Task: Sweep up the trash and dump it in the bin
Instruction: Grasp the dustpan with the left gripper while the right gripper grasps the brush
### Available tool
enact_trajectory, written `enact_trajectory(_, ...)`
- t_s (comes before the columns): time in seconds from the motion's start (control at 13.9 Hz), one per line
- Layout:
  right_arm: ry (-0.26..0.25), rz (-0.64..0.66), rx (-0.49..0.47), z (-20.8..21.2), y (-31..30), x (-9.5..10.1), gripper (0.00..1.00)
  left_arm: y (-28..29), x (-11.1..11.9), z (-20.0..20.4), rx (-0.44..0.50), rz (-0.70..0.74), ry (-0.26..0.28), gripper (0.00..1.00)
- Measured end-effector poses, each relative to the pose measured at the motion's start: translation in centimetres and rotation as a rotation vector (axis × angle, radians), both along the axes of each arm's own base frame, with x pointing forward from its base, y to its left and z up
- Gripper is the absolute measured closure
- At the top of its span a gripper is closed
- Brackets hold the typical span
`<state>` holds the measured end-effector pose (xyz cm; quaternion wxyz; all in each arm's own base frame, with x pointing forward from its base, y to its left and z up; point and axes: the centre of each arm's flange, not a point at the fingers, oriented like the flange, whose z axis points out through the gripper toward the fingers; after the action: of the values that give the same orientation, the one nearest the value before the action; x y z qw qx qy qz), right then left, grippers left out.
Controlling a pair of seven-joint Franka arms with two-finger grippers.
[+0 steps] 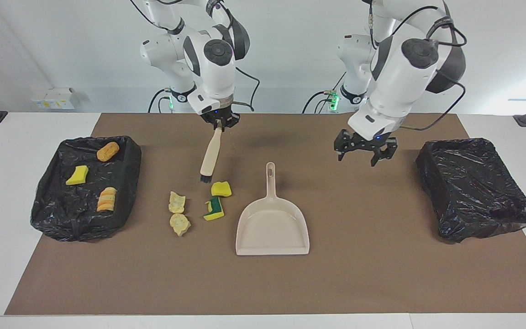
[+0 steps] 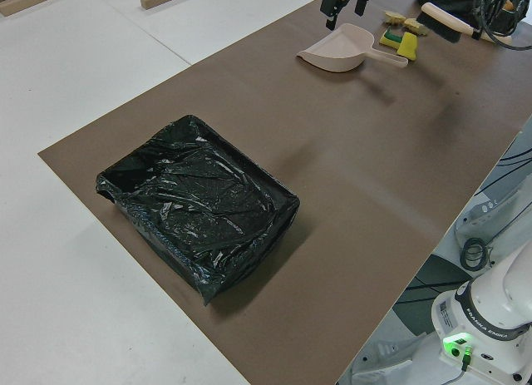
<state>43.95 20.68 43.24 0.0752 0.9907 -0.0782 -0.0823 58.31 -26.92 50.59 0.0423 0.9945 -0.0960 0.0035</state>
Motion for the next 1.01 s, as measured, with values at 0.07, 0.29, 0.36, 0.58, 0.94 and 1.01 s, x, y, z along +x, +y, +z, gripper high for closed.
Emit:
enact_trajectory(0.07,-0.007,0.025,-0.009,-0.2,-1.4,0.9,0.74,-3.1,-0.3,-2.2,-0.004,0.009,0.005,0.00)
enact_trajectory(0.29,-0.039,0.108,-0.009,-1.1,-6.2,3.9,0.74,-10.0,-2.0,-6.0,-0.018,0.013,0.006,0.00)
enact_trajectory(0.36,-0.048,0.154,-0.014,-1.3,-8.0,4.9,0.74,-11.4,-2.7,-6.4,-0.023,0.018,0.004,0.00)
enact_trajectory(0.58,-0.062,0.299,-0.057,-2.0,-13.3,7.3,0.74,-14.1,-4.1,-6.9,-0.036,0.013,-0.004,0.00)
enact_trajectory(0.94,-0.049,0.463,-0.077,-4.6,-17.9,11.2,0.74,-16.4,-4.6,-13.3,0.013,-0.020,0.038,0.00)
enact_trajectory(1.01,-0.043,0.475,-0.074,-5.2,-18.0,11.7,0.74,-16.7,-4.7,-14.0,0.020,-0.027,0.041,0.00)
